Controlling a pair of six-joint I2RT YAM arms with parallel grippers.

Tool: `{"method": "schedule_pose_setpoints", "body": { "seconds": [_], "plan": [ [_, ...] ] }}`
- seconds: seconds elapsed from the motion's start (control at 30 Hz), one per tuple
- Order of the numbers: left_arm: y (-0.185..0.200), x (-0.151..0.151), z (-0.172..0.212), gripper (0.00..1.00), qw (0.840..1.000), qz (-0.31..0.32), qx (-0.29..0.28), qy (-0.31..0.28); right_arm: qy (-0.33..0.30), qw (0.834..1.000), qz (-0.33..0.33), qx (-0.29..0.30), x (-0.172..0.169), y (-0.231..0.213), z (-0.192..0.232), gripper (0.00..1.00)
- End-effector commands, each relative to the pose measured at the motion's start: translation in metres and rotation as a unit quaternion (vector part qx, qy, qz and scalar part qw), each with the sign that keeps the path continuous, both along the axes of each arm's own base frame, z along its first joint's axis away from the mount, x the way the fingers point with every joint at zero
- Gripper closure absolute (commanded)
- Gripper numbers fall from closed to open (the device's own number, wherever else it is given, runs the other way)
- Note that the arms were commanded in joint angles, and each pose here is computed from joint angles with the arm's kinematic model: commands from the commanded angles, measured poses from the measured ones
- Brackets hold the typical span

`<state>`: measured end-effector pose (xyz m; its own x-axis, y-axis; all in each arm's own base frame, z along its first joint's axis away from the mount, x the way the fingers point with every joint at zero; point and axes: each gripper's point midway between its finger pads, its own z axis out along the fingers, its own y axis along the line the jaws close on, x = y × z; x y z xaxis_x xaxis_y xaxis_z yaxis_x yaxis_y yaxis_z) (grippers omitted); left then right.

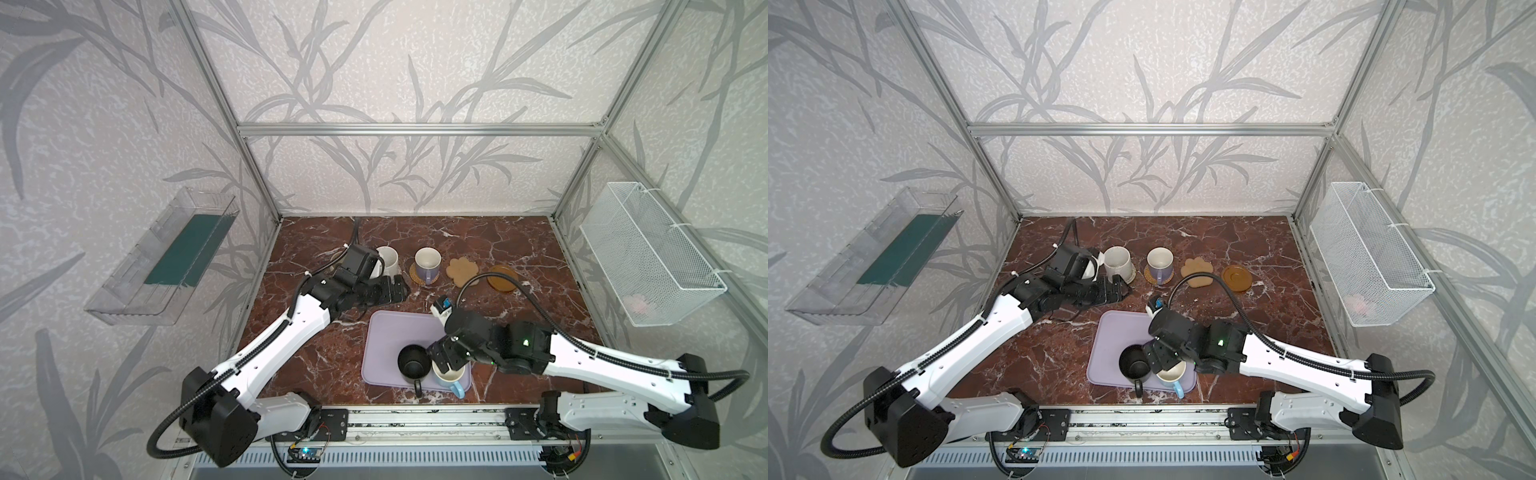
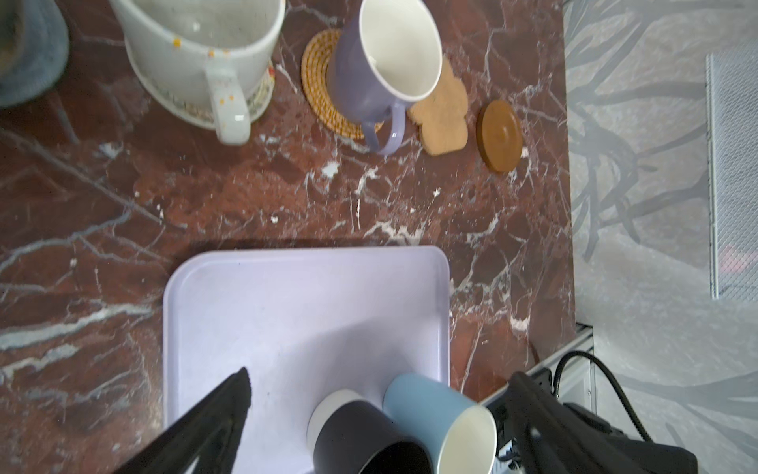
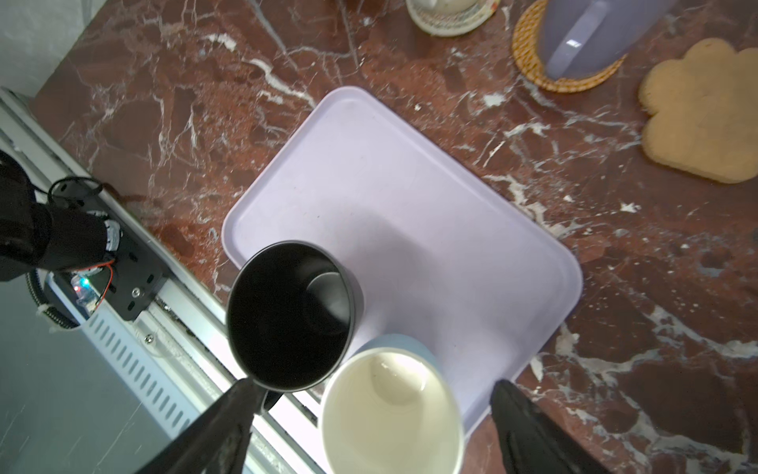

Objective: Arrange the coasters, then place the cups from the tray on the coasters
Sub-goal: 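Open left gripper and withdraw it while right gripper moves over the tray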

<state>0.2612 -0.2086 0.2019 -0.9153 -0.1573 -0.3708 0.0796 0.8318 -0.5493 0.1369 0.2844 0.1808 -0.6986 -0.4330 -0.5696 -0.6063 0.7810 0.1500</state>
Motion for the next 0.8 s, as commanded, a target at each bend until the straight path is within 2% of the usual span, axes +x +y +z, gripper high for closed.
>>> {"method": "schedule_pose_setpoints", "body": {
  "seconds": [0.0, 0.3, 0.5, 0.67, 0.77],
  "plan": [
    [0.013, -0.022, 0.001, 0.01, 1.0, -0.003, -0.008, 0.015, -0.019, 1.0, -0.003, -0.016, -0.009, 0.012, 0.004, 0.16],
    [0.024, -0.046, -0.02, 0.01, 0.999, 0.008, -0.024, 0.048, 0.017, 0.999, 0.018, -0.022, -0.047, 0.04, -0.018, 0.35],
    [0.027, -0.052, -0.023, 0.01, 0.998, 0.017, -0.032, 0.057, 0.036, 0.999, 0.026, -0.025, -0.063, 0.042, -0.028, 0.54],
    [0.026, -0.054, -0.028, 0.01, 0.997, 0.022, -0.038, 0.063, 0.056, 0.997, 0.034, -0.027, -0.074, 0.044, -0.039, 0.64],
    [0.027, -0.054, -0.032, 0.01, 0.997, 0.023, -0.036, 0.066, 0.067, 0.996, 0.035, -0.037, -0.078, 0.046, -0.05, 0.66]
  ]
}}
